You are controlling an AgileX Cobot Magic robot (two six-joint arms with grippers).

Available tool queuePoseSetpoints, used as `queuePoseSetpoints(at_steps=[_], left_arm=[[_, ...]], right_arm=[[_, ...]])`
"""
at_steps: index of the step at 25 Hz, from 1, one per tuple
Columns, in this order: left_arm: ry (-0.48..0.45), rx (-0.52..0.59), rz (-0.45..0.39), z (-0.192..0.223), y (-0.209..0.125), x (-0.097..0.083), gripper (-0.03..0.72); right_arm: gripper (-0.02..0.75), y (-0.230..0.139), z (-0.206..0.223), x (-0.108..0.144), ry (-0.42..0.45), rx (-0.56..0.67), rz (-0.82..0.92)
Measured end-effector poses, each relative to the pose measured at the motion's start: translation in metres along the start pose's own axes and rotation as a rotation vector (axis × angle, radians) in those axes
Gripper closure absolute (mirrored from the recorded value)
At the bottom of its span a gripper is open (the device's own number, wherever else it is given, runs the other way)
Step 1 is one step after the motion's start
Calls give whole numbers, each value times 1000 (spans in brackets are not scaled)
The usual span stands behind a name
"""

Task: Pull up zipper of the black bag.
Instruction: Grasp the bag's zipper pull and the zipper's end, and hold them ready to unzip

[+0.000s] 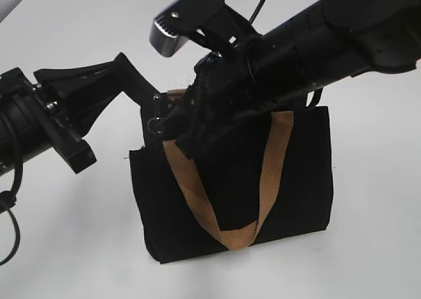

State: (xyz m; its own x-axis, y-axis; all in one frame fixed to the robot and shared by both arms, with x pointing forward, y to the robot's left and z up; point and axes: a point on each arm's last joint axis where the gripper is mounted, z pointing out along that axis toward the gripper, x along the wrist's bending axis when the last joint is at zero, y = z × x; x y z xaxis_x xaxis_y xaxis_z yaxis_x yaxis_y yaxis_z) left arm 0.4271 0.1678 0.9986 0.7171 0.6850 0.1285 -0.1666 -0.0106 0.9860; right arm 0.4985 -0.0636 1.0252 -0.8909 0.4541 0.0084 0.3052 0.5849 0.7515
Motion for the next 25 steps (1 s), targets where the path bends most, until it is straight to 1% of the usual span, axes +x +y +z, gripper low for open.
queuePoseSetpoints(at_steps=[3, 7, 8, 11, 15, 19, 24, 25], left_arm=[[0, -1, 0, 0, 0, 0, 683], [0, 0, 0, 0, 0, 0, 683], [1, 4, -1, 0, 0, 0, 683], [6, 19, -3, 0, -2, 1, 683], [15, 24, -7, 0, -2, 1, 683], [43, 31, -21, 0, -3, 4, 683], [47, 31, -31, 0, -3, 4, 683], [46, 25, -37, 0, -2, 4, 683]], right_arm=[[603, 0, 0, -1, -12, -5, -2], [729, 0, 0, -1, -13, -5, -2], [738, 0, 0, -1, -13, -5, -2], [738, 2, -4, 0, -16, -15, -8], [738, 10, -20, 3, -26, -43, -54], [738, 11, -29, 9, 0, -29, -98], [737, 10, -30, 11, 19, -17, -104], [720, 10, -30, 11, 19, -17, -104]])
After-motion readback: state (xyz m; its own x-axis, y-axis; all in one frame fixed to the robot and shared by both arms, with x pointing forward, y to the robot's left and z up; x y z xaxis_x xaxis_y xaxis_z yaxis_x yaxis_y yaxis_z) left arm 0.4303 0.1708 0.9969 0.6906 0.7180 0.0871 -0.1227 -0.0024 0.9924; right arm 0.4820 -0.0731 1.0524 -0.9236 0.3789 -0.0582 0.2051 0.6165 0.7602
